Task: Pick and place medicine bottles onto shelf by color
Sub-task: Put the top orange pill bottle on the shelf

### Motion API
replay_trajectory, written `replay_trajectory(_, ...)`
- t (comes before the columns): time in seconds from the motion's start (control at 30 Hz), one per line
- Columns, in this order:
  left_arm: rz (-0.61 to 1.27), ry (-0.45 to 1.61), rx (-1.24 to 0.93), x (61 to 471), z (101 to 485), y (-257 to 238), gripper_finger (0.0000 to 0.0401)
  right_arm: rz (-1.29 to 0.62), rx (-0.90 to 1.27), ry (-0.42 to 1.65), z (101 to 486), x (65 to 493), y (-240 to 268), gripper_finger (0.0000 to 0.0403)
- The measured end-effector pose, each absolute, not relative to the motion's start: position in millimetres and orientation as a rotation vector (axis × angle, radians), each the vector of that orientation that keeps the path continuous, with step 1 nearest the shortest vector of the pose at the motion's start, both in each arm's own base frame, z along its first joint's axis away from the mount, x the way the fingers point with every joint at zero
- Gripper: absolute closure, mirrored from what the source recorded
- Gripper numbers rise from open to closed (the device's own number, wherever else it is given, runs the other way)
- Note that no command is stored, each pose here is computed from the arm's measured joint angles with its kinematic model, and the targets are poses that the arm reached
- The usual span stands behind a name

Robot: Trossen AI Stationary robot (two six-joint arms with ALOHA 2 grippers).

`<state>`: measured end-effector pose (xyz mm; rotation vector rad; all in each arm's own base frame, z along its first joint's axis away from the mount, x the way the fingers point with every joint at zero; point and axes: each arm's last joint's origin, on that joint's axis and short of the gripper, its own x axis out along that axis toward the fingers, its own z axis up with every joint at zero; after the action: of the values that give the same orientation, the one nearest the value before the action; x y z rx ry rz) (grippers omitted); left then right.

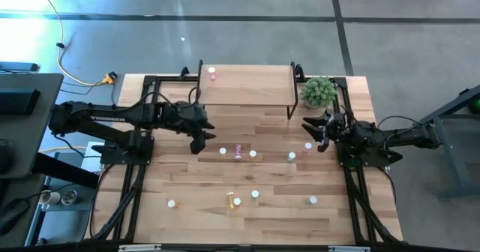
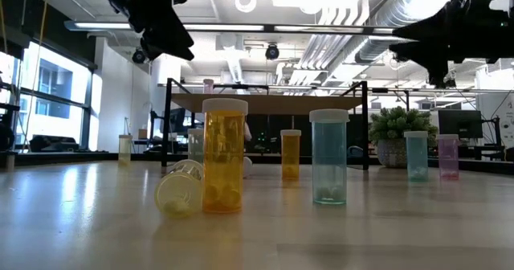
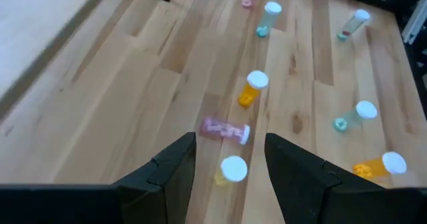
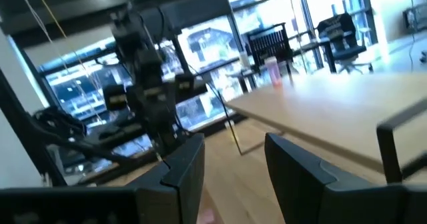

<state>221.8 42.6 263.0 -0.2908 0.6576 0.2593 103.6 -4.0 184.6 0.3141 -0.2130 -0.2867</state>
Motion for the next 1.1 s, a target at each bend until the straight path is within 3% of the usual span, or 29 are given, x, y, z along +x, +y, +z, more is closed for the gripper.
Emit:
replay_trajectory(0.17, 0.257, 0.648, -0.287, 222.2, 260.2, 42.0, 0.0231, -0.276, 0.309, -0.282, 191.9, 102.1, -4.0, 0.0249)
replay_trajectory(0.47, 0.321, 0.620, -0.247, 222.4, 262.1, 48.5, 0.0231, -0.274, 0.255, -0.286, 213.2, 103.9, -3.7, 0.0191)
replay_trajectory(0.63, 0.351, 0.625, -0.257, 220.4, 261.5, 55.1, 0.0231, -0.245, 0.250, -0.258, 225.4, 110.8, -2.4, 0.0185)
replay_trajectory(1.1, 0.404, 0.628, -0.253, 217.2, 260.4, 69.3, 0.0231, -0.150, 0.164, 0.081, 245.0, 165.3, 4.7, 0.0185)
